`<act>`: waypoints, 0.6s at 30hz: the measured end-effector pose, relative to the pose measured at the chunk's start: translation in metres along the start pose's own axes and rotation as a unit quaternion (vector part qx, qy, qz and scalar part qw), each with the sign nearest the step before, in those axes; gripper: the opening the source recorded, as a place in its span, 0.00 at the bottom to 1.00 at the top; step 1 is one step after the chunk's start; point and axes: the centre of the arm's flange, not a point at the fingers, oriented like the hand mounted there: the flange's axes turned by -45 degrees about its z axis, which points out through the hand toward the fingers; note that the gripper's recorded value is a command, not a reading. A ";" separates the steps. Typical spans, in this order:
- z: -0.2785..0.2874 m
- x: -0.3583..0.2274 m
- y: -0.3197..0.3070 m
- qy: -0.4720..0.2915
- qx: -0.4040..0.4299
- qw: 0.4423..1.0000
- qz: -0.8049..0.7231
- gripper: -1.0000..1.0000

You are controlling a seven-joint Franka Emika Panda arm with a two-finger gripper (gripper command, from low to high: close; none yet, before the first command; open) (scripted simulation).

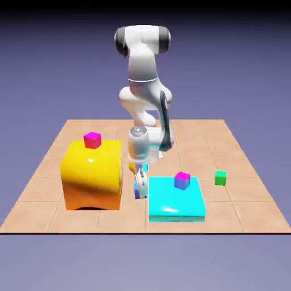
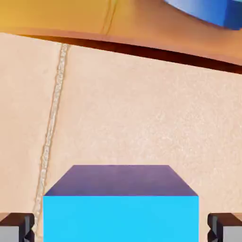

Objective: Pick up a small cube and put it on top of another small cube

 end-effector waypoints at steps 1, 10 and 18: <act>-0.008 0.000 -0.001 0.000 0.000 1.000 0.000 0.00; -0.070 0.000 0.000 0.000 0.000 1.000 0.000 0.00; -0.166 0.037 -0.090 0.060 0.074 0.992 -0.077 0.00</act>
